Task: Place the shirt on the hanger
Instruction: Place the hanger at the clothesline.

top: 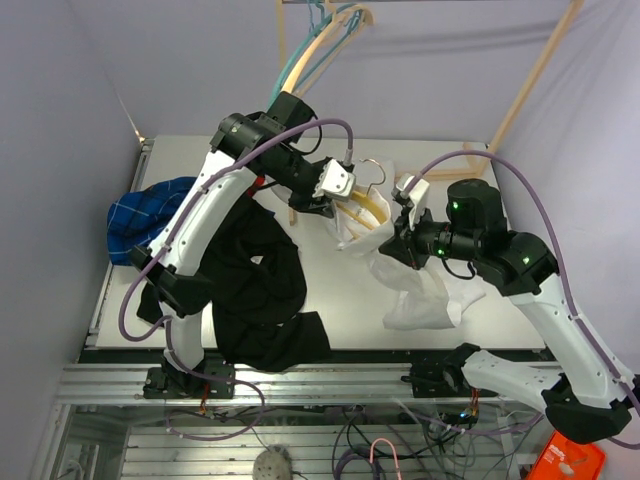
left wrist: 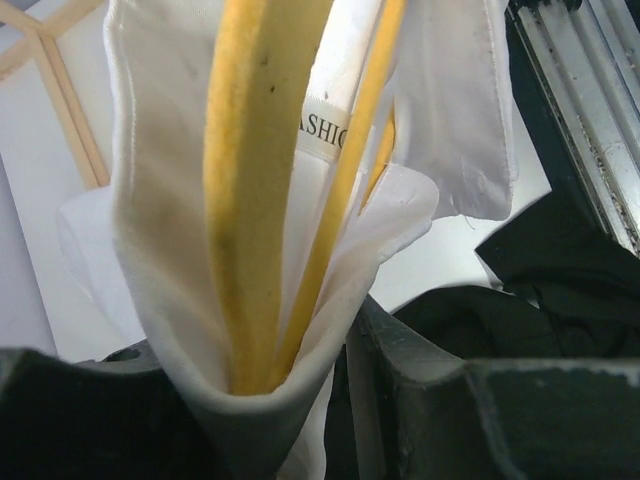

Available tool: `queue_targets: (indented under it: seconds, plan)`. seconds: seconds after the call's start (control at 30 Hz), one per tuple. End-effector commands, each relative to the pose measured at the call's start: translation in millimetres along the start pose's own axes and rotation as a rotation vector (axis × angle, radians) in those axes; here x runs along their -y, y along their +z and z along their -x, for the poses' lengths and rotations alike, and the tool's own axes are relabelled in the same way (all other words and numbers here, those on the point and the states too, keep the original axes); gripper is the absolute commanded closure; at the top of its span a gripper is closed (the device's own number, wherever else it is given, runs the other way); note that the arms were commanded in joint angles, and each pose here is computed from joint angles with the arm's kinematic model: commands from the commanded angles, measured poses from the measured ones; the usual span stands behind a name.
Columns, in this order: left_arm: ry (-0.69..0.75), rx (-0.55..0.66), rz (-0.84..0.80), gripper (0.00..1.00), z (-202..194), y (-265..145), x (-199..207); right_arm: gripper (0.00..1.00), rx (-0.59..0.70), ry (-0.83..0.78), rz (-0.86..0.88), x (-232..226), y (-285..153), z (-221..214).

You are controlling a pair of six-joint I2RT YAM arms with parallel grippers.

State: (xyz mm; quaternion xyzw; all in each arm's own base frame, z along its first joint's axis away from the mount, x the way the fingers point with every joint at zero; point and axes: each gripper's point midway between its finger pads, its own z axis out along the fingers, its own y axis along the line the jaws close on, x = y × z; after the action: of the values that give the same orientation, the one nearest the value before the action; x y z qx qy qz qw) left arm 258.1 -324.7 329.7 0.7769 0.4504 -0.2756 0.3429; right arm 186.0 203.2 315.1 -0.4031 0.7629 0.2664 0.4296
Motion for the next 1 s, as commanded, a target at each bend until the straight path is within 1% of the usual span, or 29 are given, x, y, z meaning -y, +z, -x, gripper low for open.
queue_targets:
  seconds: [0.0, 0.03, 0.1, 0.17, 0.2, 0.23, 0.27, 0.37, 0.43, 0.53, 0.6, 0.73, 0.8, 0.83, 0.87, 0.9, 0.93, 0.97]
  plan:
    - [0.056, 0.046, -0.029, 0.93, 12, -1, 8, 1.0, 0.122, -0.046, -0.003, -1, -6, 34]
    - [0.073, 0.047, -0.019, 0.93, 13, -4, 6, 0.97, 0.127, -0.043, -0.013, 0, -8, 35]
    - [0.088, 0.056, 0.01, 0.93, 16, -13, 0, 0.81, 0.133, -0.038, -0.032, 1, -13, 35]
    - [0.097, 0.067, 0.048, 0.93, 16, -24, -9, 0.72, 0.146, -0.04, -0.034, -1, -21, 37]
    - [0.095, 0.072, 0.067, 0.93, 16, -29, -15, 0.64, 0.164, -0.041, -0.036, -4, -28, 39]
    - [0.096, 0.08, 0.087, 0.93, 16, -35, -20, 0.58, 0.181, -0.039, -0.043, -5, -33, 41]
    - [0.083, 0.095, 0.102, 0.93, 15, -39, -26, 0.56, 0.191, -0.038, -0.045, -6, -37, 42]
    - [0.053, 0.185, 0.133, 0.93, 26, -56, -34, 0.53, 0.19, -0.03, -0.056, -8, -43, 37]
    - [0.057, 0.203, 0.146, 0.93, 30, -58, -37, 0.51, 0.186, -0.02, -0.048, -9, -43, 34]
    - [0.022, 0.24, 0.164, 0.93, 31, -59, -45, 0.49, 0.202, -0.012, -0.027, -14, -43, 34]
    - [-0.02, 0.306, 0.175, 0.93, 34, -69, -53, 0.49, 0.202, -0.013, -0.027, -14, -43, 33]
    - [-0.115, 0.48, 0.177, 0.93, 52, -94, -69, 0.49, 0.207, -0.032, -0.055, -7, -39, 33]
    - [-0.14, 0.561, 0.146, 0.93, 62, -106, -73, 0.49, 0.213, -0.053, -0.064, -4, -38, 35]
    - [-0.176, 0.607, 0.106, 0.93, 65, -111, -74, 0.5, 0.209, -0.071, -0.066, -3, -36, 35]
    - [-0.217, 0.668, 0.009, 0.93, 68, -114, -71, 0.5, 0.205, -0.084, -0.073, -1, -34, 35]
    - [-0.226, 0.682, -0.061, 0.93, 89, -127, -70, 0.5, 0.205, -0.094, -0.089, 3, -33, 36]
    - [0.034, 0.68, 0.003, 0.93, 98, -121, -59, 0.5, 0.208, -0.102, -0.095, 5, -32, 37]
    - [0.026, 0.676, -0.017, 0.93, 100, -113, -32, 0.5, 0.216, -0.11, -0.1, 7, -31, 40]
